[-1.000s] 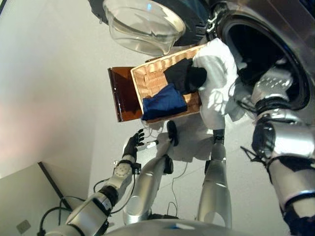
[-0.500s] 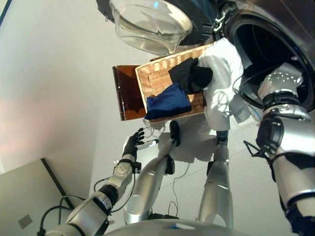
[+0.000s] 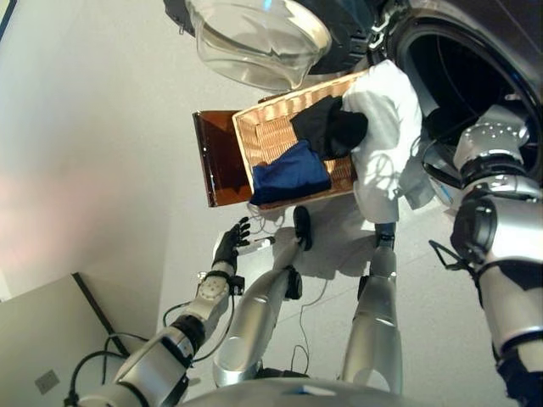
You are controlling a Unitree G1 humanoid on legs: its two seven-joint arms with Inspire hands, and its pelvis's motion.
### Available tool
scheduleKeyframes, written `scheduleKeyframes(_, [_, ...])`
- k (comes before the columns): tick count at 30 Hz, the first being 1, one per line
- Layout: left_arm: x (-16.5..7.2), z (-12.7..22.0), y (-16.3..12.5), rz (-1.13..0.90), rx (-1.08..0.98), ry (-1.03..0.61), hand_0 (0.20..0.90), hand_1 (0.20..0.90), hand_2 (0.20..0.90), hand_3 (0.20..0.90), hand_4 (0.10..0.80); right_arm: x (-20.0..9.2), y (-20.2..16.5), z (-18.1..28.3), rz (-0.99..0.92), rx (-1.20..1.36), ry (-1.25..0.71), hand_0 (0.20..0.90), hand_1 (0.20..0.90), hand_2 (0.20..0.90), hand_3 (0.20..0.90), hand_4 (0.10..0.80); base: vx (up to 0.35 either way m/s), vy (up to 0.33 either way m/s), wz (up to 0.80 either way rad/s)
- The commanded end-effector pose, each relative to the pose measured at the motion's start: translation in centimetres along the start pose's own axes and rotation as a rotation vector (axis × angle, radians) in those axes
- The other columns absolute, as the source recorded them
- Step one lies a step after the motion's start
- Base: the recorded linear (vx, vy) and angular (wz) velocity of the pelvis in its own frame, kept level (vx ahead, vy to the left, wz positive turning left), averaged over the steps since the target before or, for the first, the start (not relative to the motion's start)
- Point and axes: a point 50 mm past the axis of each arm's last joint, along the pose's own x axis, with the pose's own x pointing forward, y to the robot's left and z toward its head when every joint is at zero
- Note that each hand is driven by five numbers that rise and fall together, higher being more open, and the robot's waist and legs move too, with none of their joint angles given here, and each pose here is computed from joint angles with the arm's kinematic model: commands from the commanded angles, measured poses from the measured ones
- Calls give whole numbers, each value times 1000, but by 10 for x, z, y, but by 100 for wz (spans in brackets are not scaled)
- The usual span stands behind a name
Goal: Pick up the clothes and place them into the washing machine
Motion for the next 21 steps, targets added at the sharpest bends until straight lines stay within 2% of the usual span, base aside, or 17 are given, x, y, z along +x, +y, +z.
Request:
scheduleKeyframes(1, [-3, -5, 15, 76, 2, -2, 900, 900, 900, 900, 800, -23, 81, 38, 308, -4, -156, 900, 900, 900, 900, 800, -65, 19, -2])
scheduleKeyframes(10, [-4, -9, 22, 108, -16, 8, 900, 900, 900, 900, 800, -31, 72, 7, 371, -165, -115, 900, 900, 900, 900, 800, -32, 15, 0])
scheduleKeyframes(16, [-4, -8, 23, 121, -23, 2, 900, 900, 900, 900, 800, -36, 46, -24, 370, -247, -54, 900, 900, 900, 900, 800, -23, 20, -1])
scheduleKeyframes(21, [-3, -6, 24, 136, -36, -5, 900, 900, 900, 900, 800, -54, 26, -57, 396, -246, 37, 900, 900, 900, 900, 800, -23, 9, -1])
